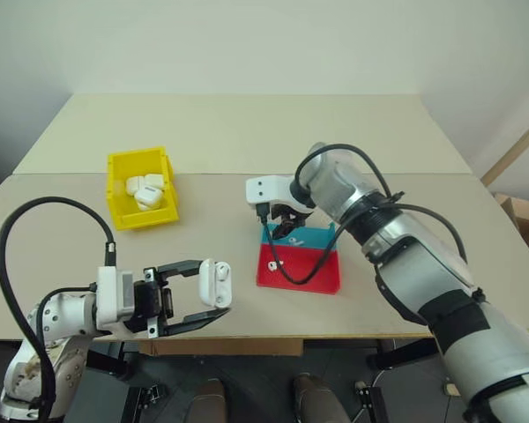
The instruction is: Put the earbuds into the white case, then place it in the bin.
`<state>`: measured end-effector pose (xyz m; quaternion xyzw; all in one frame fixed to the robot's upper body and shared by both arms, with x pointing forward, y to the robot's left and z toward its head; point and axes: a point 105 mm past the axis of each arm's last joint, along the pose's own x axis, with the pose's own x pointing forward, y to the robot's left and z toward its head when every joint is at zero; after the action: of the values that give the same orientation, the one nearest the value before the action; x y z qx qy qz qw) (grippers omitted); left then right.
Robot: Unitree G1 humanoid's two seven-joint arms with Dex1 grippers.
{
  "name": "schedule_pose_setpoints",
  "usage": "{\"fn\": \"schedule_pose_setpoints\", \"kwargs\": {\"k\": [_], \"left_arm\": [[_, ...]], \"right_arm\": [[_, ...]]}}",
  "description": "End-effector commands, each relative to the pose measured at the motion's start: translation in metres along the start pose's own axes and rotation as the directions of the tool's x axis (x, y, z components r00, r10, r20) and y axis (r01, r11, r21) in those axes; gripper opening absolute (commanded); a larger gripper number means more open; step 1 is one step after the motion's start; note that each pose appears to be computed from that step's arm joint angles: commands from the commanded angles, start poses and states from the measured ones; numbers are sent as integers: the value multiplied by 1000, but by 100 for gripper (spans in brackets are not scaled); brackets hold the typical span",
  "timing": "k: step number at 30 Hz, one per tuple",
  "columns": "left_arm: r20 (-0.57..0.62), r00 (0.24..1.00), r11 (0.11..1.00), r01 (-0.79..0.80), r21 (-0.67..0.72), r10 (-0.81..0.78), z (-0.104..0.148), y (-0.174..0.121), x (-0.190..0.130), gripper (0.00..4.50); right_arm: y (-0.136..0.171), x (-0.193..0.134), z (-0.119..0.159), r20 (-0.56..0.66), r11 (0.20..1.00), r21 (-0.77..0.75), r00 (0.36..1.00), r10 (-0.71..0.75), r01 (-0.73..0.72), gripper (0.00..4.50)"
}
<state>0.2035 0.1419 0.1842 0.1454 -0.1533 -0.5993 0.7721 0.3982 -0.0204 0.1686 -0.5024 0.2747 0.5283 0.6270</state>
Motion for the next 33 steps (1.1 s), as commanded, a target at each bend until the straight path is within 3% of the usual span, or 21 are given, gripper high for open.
{"fn": "schedule_pose_setpoints", "kwargs": {"k": [1,33], "left_arm": [[18,1000,999,15,29,-16,8,-1,4,275],[17,1000,1000,5,27,-5,3,1,6,275]], "right_arm": [[-6,-7,8,10,999,6,999,-32,32,290],[-7,7,9,-1,999,35,999,-39,39,290]]}}
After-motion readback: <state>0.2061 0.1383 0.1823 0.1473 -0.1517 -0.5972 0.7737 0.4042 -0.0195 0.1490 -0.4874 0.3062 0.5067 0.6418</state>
